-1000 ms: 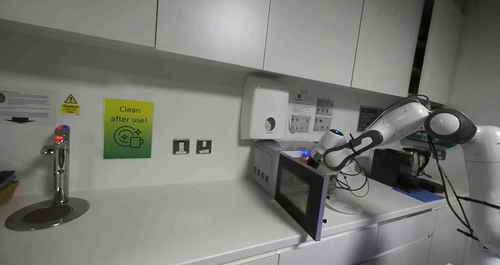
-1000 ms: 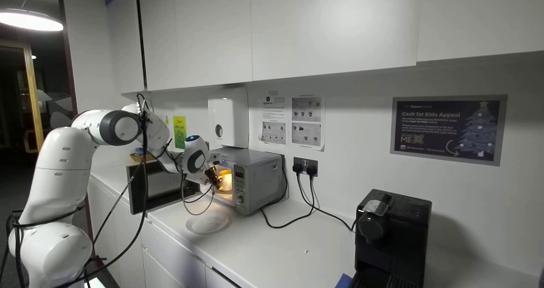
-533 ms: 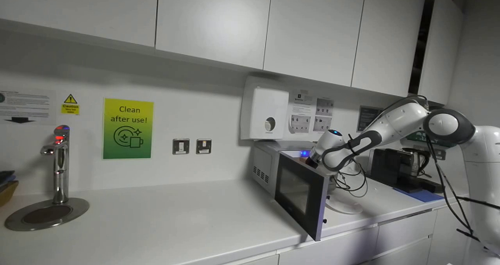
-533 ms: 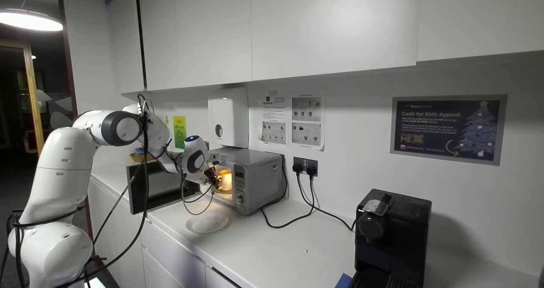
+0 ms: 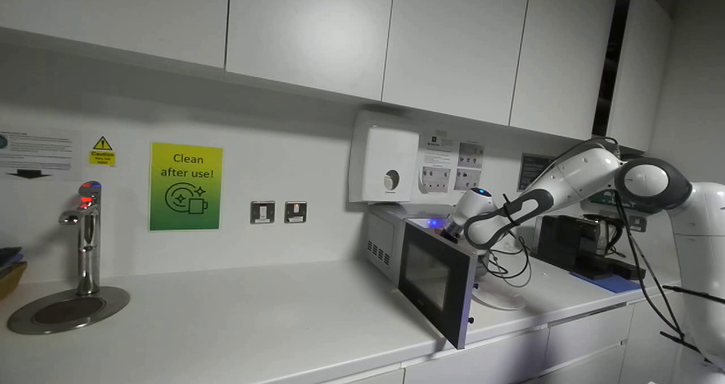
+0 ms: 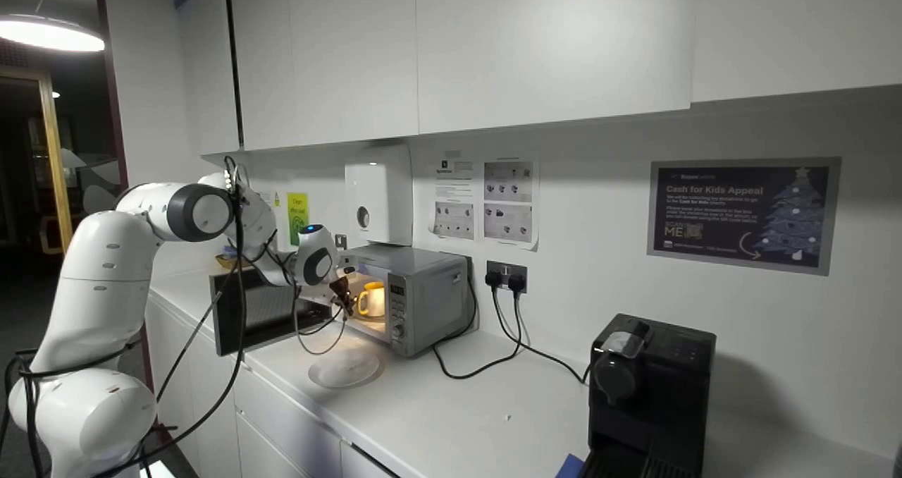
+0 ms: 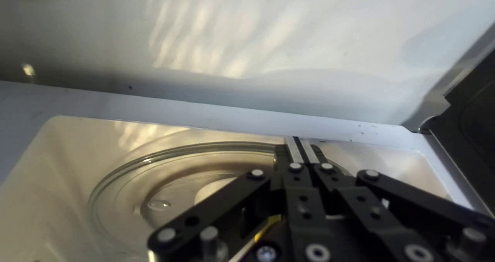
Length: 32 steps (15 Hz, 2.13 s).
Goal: Move the mug to the microwave
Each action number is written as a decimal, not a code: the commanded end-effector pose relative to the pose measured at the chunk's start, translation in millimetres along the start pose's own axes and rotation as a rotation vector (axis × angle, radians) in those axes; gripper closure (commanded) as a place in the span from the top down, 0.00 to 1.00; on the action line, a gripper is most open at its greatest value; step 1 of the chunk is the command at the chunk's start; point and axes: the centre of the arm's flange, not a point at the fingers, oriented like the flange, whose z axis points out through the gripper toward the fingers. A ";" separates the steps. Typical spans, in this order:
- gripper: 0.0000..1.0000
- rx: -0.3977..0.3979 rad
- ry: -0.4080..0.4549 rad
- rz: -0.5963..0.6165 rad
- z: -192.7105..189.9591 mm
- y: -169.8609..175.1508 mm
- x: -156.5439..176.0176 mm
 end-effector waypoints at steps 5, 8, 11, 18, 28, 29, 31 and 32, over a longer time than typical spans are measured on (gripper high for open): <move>0.00 -0.030 0.024 0.016 -14.3 4.9 13.8; 0.00 -0.032 0.026 0.019 -15.1 8.3 14.9; 0.00 -0.032 0.037 0.020 -13.6 11.9 18.2; 0.00 -0.064 0.072 0.007 -9.1 28.7 27.5; 0.00 -0.069 0.098 -0.009 -4.1 39.1 32.3; 0.00 -0.066 0.102 -0.010 -3.5 39.3 32.6; 0.00 -0.060 0.102 -0.011 -4.2 38.6 30.6; 0.00 -0.058 0.094 -0.011 -6.5 37.1 27.8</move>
